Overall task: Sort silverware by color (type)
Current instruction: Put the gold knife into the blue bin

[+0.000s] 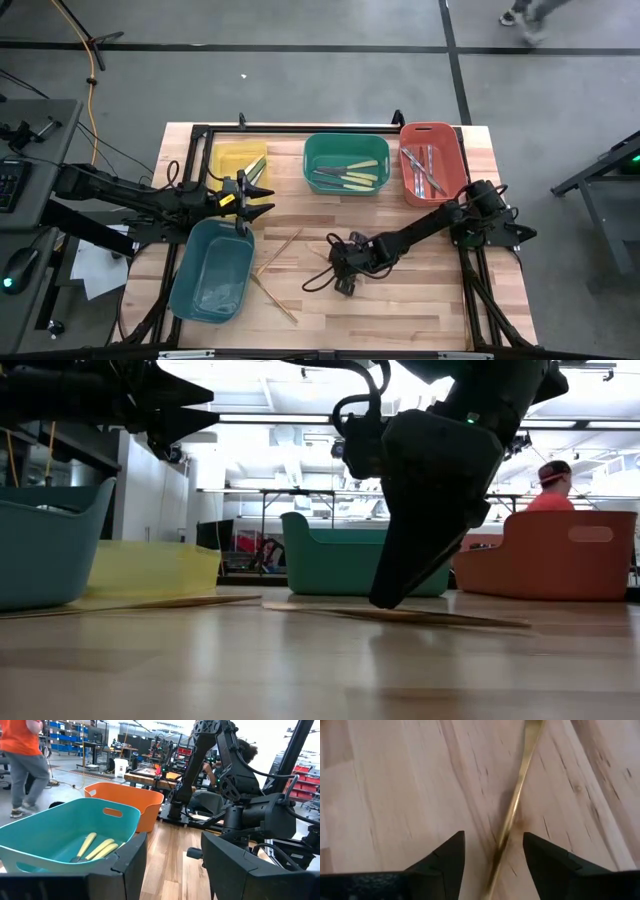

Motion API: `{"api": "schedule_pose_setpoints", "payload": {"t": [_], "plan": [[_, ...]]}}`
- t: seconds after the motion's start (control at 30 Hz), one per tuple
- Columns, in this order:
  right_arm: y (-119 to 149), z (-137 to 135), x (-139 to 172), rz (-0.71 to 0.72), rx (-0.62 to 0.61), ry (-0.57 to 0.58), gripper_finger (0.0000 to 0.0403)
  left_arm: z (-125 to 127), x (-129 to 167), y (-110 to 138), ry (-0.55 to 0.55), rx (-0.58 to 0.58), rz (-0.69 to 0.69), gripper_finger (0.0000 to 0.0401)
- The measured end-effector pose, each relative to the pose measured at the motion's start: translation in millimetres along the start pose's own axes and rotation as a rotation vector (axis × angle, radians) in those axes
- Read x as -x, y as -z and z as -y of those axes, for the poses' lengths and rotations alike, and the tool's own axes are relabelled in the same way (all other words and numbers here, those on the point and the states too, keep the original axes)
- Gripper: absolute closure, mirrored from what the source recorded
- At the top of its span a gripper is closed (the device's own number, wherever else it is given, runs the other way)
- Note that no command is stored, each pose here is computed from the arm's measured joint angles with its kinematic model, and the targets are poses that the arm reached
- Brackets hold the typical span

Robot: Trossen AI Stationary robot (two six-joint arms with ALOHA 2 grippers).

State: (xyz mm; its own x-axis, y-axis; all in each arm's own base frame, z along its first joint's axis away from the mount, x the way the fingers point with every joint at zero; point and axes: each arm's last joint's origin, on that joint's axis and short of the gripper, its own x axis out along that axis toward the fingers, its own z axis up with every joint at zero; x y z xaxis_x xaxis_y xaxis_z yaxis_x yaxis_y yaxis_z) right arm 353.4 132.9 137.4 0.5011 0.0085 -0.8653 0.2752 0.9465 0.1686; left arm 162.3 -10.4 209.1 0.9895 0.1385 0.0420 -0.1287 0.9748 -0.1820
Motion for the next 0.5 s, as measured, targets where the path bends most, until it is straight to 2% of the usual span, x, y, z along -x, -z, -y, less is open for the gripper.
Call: {"api": "schedule_pose_setpoints", "payload": {"t": [0.17,0.5], "plan": [[0,1,0,0.013,0.003,0.028,0.0219,0,0,0,0.000,0.000,0.000,0.0224],[12,-3,-12,-0.024,0.089,0.077,0.0219,0,0,0,-0.001,-0.001,-0.003,0.0224]]}}
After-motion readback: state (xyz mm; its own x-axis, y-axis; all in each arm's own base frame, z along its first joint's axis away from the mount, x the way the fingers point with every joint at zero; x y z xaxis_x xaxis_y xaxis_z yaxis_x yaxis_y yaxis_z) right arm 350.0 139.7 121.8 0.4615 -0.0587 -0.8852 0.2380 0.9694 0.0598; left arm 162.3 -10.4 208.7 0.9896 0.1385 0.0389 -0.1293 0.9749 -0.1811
